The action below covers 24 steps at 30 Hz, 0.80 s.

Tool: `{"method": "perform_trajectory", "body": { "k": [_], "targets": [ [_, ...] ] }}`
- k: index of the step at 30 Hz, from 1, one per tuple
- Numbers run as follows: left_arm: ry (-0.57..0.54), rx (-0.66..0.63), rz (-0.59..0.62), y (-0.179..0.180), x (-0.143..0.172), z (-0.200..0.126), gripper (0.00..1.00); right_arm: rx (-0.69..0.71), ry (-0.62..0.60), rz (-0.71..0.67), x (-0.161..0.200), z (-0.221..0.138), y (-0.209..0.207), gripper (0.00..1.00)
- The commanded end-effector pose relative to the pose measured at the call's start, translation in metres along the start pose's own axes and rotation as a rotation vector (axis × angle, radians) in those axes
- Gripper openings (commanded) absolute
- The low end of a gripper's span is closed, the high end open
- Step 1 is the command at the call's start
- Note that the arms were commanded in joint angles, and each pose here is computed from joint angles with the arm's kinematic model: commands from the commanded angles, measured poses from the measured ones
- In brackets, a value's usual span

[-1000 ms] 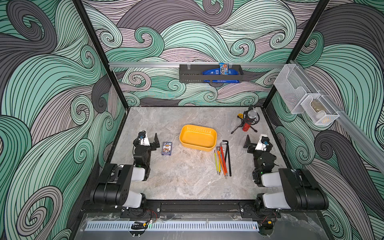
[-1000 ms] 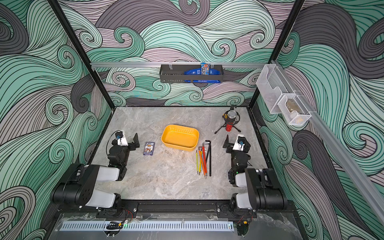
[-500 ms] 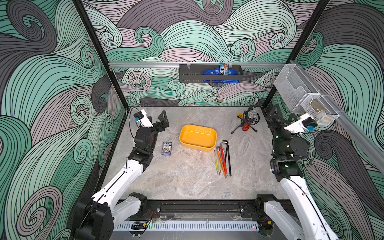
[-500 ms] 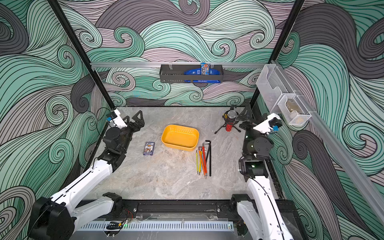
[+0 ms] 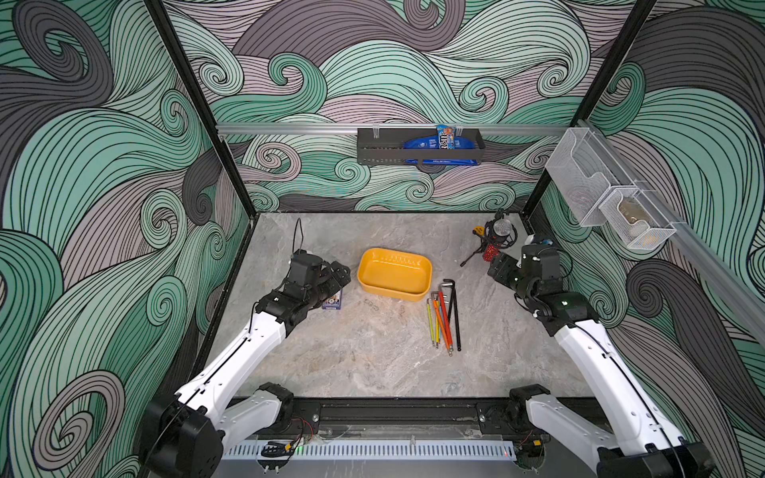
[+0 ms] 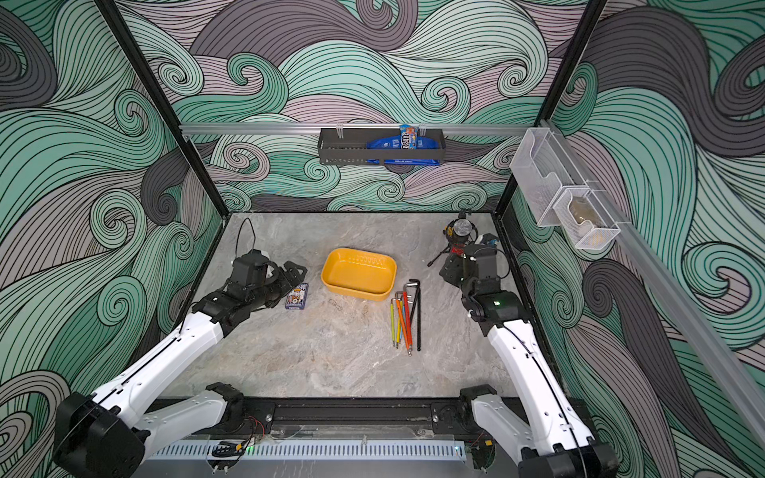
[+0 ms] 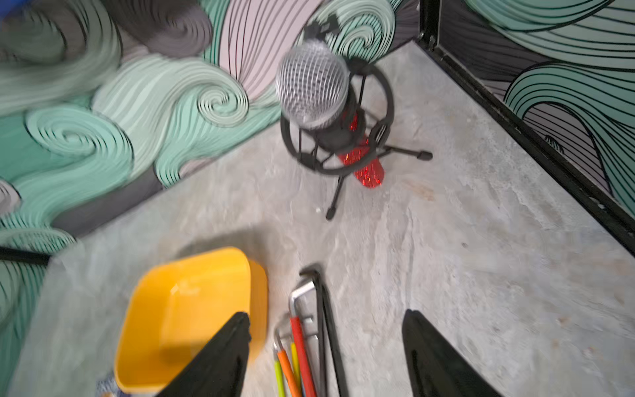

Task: Put the hex key on the desktop into the storage box
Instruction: Pick up the Allen key from the center of the board.

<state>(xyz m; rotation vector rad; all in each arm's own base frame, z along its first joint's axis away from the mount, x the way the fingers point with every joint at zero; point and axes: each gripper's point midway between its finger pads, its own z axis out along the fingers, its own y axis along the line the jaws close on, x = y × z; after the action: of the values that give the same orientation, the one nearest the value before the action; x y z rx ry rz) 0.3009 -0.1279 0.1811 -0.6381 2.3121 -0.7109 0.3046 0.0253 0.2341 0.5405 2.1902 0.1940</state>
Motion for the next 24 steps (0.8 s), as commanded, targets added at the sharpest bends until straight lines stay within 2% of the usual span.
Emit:
{"method": "perform_trajectory", "body": {
  "k": [1, 4, 7, 13, 18, 24],
  "targets": [
    [0.178, -0.078, 0.050, 0.028, 0.045, -0.022, 0.87, 0.024, 0.209, -0.111, 0.051, -0.005, -0.007, 0.65],
    [0.206, -0.091, 0.096, 0.038, 0.056, -0.035, 0.83, 0.030, 0.314, -0.151, 0.082, 0.003, -0.008, 0.62],
    [0.198, -0.102, 0.138, 0.043, 0.056, -0.045, 0.82, 0.023, 0.397, -0.167, 0.103, 0.012, -0.006, 0.51],
    [0.213, -0.062, 0.179, 0.039, 0.060, -0.050, 0.77, 0.044, 0.491, -0.234, 0.128, 0.025, -0.002, 0.46],
    [0.207, -0.035, 0.205, 0.032, 0.058, -0.056, 0.75, 0.069, 0.571, -0.238, 0.155, 0.043, -0.010, 0.36],
    [0.169, 0.014, 0.234, 0.023, 0.052, -0.063, 0.75, 0.079, 0.638, -0.282, 0.171, 0.067, -0.008, 0.35]
  ]
}}
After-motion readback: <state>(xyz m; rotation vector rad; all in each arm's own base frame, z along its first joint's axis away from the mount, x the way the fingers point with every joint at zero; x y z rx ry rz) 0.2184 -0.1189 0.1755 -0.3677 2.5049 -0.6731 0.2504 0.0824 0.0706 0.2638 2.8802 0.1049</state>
